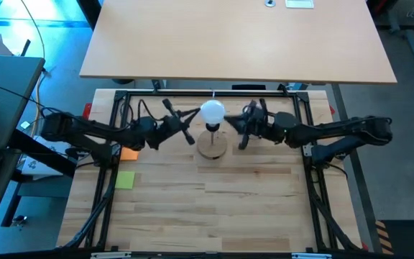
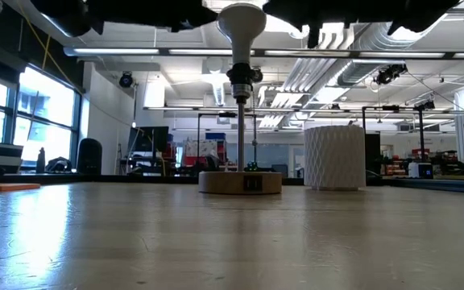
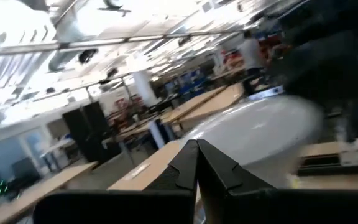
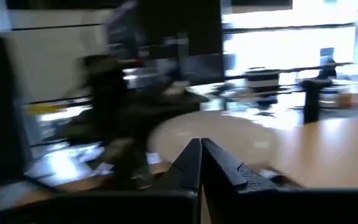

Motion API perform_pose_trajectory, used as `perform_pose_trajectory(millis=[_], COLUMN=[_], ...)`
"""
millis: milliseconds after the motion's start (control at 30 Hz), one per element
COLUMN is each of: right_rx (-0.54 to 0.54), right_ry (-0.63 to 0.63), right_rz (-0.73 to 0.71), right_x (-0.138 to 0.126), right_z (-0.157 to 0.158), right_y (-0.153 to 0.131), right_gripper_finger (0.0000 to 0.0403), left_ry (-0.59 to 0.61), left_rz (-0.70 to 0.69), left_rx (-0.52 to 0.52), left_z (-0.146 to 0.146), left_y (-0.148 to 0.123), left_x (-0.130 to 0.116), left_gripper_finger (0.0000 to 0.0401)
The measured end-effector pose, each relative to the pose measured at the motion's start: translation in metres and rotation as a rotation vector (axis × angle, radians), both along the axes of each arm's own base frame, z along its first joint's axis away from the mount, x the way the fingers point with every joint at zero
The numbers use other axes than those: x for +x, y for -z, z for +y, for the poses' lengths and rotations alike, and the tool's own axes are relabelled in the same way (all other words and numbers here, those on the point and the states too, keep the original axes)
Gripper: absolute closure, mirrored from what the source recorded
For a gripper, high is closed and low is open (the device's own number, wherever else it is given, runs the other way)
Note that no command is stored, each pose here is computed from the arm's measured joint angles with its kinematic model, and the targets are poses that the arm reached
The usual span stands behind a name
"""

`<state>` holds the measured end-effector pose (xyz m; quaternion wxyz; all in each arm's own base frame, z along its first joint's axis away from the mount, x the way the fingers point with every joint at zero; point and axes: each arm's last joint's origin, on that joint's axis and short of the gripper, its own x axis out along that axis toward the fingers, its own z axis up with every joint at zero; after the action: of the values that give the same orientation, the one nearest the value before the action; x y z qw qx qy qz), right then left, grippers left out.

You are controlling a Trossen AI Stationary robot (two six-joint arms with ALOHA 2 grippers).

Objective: Screw lightbulb
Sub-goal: Insert the white lightbulb into the brown lamp

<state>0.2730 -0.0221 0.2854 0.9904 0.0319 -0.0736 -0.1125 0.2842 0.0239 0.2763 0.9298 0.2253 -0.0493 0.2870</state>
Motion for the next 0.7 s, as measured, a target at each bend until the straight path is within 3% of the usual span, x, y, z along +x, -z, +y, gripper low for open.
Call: perform_pose_trajectory(millis=[100, 167, 300, 467, 600, 700], right_rx=[-0.008, -0.048, -0.114, -0.085, -0.012, 0.029], right_ry=[-0.173, -0.212, -0.019, 0.252, 0.216, 0.106], right_rz=[0.03, 0.033, 0.036, 0.025, 0.003, -0.013], right_x=[0.003, 0.003, -0.001, -0.006, -0.003, 0.002], right_z=[0.011, 0.017, 0.022, 0.009, -0.005, -0.01], right_y=[0.005, 0.004, 0.0, -0.005, -0.001, 0.003], right_gripper_finger=[0.0402, 0.0402, 0.0402, 0.0402, 0.0402, 0.0402], left_ry=[-0.046, -0.079, -0.153, -0.07, 0.031, 0.013], left_rz=[0.031, 0.052, 0.041, 0.011, 0.005, 0.003], left_rx=[-0.04, -0.055, -0.055, -0.002, 0.035, 0.019], left_z=[0.015, 0.023, 0.021, -0.002, -0.01, -0.004], left_y=[0.009, 0.012, 0.007, -0.004, -0.006, -0.005], left_x=[0.002, 0.002, -0.002, -0.005, -0.004, -0.004], left_gripper_finger=[0.0401, 0.0401, 0.0401, 0.0401, 0.0401, 0.0401])
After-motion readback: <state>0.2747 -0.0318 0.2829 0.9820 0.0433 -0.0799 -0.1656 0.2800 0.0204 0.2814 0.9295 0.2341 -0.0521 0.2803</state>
